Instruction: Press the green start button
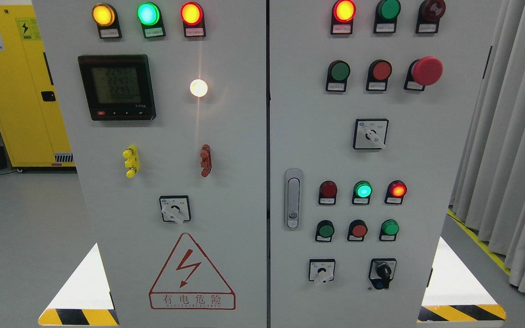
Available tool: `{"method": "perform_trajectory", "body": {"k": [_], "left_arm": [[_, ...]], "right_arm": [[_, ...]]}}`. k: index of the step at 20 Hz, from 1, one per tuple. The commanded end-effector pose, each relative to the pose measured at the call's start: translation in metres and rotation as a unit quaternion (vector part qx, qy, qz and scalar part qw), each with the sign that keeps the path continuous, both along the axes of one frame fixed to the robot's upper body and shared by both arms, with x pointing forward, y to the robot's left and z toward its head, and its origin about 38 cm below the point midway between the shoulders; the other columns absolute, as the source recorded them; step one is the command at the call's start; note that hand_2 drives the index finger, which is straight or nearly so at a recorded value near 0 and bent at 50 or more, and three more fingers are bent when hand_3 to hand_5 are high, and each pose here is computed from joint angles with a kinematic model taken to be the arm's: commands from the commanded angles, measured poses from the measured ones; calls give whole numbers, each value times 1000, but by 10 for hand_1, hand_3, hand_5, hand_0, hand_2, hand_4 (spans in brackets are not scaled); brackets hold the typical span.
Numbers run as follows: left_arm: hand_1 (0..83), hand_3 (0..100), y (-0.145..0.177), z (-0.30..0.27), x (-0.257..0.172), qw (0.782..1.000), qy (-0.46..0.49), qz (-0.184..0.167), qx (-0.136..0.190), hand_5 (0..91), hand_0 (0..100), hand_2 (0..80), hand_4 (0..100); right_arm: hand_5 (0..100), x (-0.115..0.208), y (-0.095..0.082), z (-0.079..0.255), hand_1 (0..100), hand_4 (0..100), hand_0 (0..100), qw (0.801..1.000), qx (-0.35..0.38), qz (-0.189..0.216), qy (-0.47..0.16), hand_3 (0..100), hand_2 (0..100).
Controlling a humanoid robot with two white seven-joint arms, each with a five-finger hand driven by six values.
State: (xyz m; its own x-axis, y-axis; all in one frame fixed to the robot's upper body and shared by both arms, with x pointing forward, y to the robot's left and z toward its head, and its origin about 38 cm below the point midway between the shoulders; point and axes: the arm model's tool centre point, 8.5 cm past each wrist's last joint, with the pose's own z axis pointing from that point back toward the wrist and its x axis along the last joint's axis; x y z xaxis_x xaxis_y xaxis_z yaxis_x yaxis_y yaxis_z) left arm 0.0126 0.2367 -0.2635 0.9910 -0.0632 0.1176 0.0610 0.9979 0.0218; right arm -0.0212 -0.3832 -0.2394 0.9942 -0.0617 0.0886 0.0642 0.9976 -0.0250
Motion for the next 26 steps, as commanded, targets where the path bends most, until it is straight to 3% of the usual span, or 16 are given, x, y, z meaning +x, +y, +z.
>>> {"method": "perform_trajectory", "body": {"k": [1, 10, 14, 17, 18, 20, 26], "left_arm": [[556, 0, 14, 1, 28, 1000, -26, -2, 10, 0, 120, 0, 0], [556, 0, 14, 1, 28, 1000, -26, -2, 10, 0, 120, 0, 0], [556, 0, 12, 1, 27, 1000, -24, -2, 9, 0, 120, 0, 0], [556, 0, 7, 1, 27, 1000, -25, -1, 5, 0, 120, 0, 0], [556, 0, 6, 1, 28, 1000, -25, -1, 4, 0, 120, 0, 0], [556, 0, 5, 1, 28, 1000, -26, -1, 3, 0, 120, 0, 0], [556, 0, -4, 1, 26, 1000, -24, 0, -4, 0, 120, 0, 0]], "right_arm": [[0, 3, 3, -1, 414, 0, 219, 1000, 2, -2, -2, 0, 0], [0, 7, 3, 0, 412, 0, 219, 1000, 10, 12, -10, 0, 0], [0, 71, 6, 10, 415, 0, 219, 985, 12, 72, -155, 0, 0], [0, 112, 11, 30, 421, 0, 216, 963, -5, 137, -231, 0, 0], [0, 125, 22, 38, 426, 0, 213, 952, -7, 162, -258, 0, 0], [0, 134, 29, 56, 433, 0, 210, 935, -18, 200, -292, 0, 0], [0, 164, 64, 122, 442, 17, 213, 843, -28, 305, -442, 52, 0]]}}
